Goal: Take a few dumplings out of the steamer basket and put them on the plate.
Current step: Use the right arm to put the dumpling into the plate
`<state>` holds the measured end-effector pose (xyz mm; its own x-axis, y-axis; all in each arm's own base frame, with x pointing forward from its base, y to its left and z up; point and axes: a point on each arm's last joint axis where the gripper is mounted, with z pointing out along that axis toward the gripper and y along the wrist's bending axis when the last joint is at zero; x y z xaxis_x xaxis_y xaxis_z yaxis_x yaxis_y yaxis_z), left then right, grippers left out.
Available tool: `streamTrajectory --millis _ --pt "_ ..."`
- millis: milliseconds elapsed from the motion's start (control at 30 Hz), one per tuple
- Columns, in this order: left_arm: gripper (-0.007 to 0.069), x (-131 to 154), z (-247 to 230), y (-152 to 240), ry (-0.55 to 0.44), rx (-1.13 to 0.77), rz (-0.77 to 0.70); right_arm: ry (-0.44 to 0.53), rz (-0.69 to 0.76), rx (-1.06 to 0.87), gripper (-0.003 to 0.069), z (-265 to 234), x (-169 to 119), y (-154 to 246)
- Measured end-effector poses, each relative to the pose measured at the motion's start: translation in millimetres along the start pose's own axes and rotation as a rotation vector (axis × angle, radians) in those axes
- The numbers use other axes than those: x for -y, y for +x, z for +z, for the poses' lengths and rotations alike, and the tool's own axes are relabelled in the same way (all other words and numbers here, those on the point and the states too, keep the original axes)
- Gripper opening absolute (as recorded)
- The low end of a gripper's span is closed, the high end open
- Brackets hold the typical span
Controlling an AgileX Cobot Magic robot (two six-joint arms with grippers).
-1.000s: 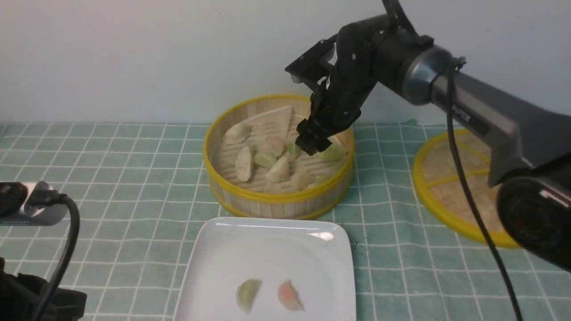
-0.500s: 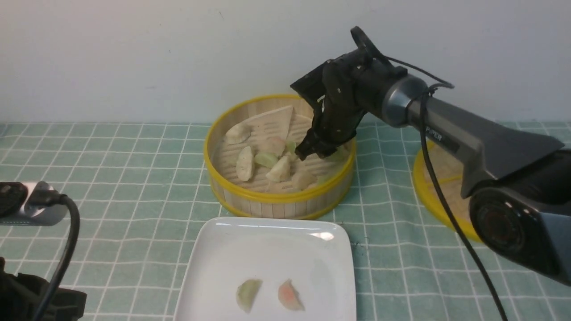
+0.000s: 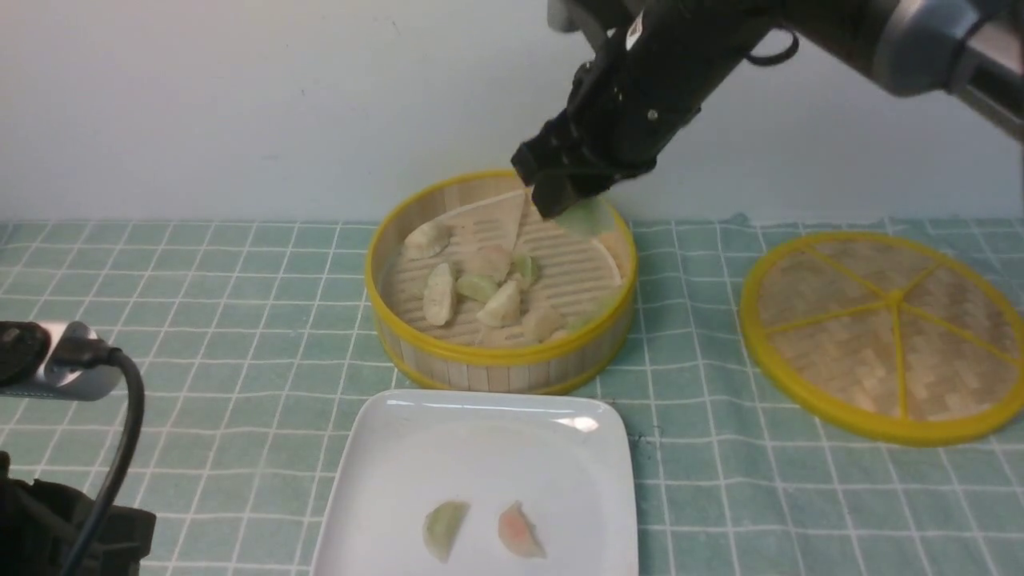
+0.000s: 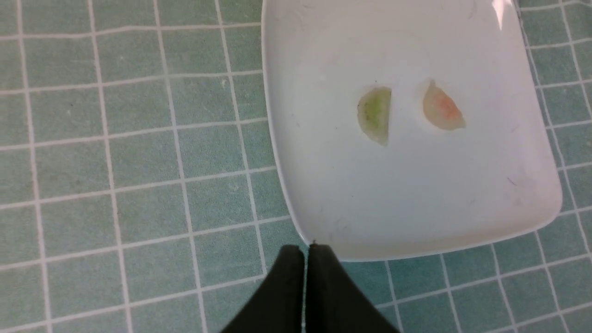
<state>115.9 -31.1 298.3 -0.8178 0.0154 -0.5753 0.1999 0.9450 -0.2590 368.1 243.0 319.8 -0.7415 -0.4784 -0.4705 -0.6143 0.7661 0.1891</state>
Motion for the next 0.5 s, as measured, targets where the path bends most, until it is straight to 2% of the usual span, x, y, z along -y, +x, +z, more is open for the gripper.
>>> streamTrajectory --millis 67,167,300,400,500 --pt "-0.0006 0.1 0.0 0.0 0.001 0.0 0.0 -0.028 0.002 -0.07 0.0187 12.4 -9.9 16.1" --pt "-0.0006 0.0 0.0 -0.1 0.0 0.001 0.003 -0.056 -0.035 -0.296 0.0187 64.3 -28.7 62.2" --pt "-0.0006 0.0 0.0 -0.1 0.0 0.001 0.007 -0.055 -0.071 -0.432 0.0202 101.5 -35.4 89.5" --pt "-0.0006 0.0 0.0 -0.2 0.0 0.002 0.007 -0.056 -0.057 -0.477 0.0321 121.3 -35.8 98.4" --pt "-0.0006 0.1 0.0 -0.2 0.001 0.002 0.007 -0.054 -0.039 -0.462 0.0496 119.2 -36.9 93.1"
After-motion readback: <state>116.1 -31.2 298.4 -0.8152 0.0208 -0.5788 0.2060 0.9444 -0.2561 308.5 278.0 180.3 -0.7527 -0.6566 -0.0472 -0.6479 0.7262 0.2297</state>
